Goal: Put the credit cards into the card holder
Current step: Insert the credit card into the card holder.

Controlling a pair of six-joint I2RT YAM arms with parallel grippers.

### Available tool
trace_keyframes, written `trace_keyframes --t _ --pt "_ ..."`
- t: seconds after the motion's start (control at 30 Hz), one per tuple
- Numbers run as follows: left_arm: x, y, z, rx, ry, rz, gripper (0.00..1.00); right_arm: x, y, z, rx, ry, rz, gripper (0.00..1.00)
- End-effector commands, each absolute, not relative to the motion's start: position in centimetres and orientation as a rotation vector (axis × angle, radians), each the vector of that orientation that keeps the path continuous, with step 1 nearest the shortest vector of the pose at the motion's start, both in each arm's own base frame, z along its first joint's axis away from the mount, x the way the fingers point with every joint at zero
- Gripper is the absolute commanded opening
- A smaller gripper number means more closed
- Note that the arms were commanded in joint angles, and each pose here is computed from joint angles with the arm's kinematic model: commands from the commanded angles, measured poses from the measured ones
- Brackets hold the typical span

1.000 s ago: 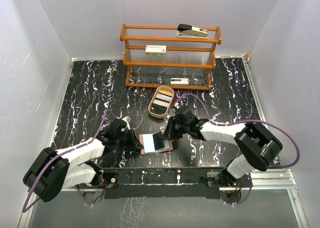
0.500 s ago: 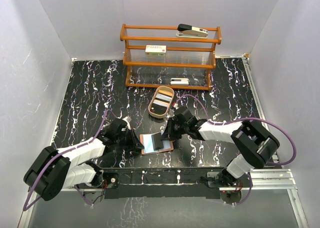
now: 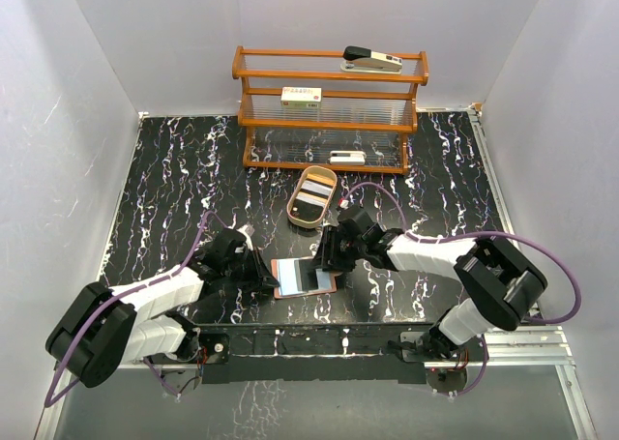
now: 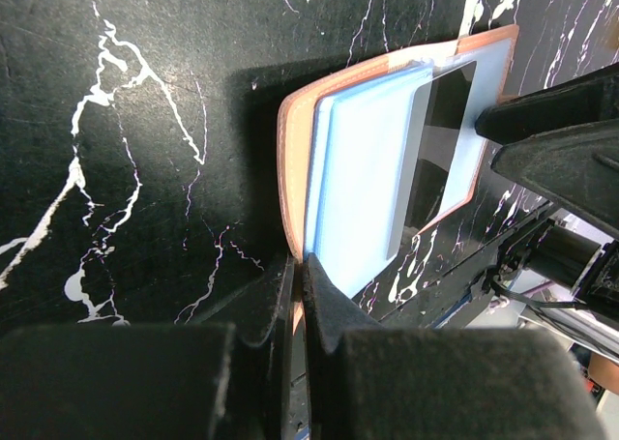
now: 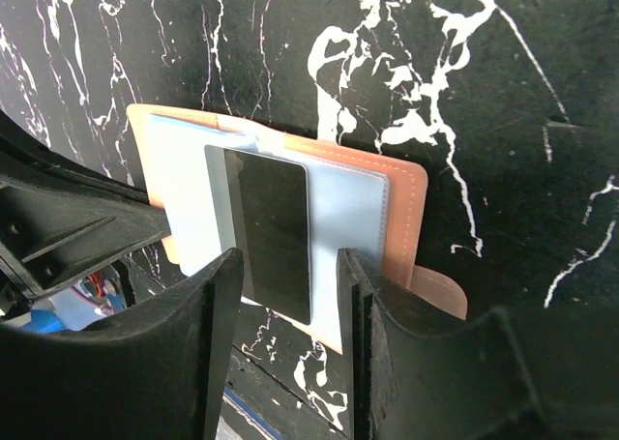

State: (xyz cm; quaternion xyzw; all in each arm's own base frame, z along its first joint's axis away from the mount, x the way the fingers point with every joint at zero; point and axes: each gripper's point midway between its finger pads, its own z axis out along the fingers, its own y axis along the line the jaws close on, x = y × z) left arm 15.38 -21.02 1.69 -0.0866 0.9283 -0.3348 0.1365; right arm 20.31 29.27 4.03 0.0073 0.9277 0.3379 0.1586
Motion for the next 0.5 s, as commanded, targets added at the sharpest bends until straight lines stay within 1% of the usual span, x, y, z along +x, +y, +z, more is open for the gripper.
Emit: trace_keyframes --t 0.0,0.47 --pt "15.1 -21.4 2.1 -0.229 2.678 -1.003 0.00 21.0 29.4 5.3 0.017 2.612 0.956 0.43" --pt "15.0 -21.8 2.2 -0.211 2.679 -1.040 0.00 20.3 32.1 5.2 -0.057 2.614 1.054 0.44"
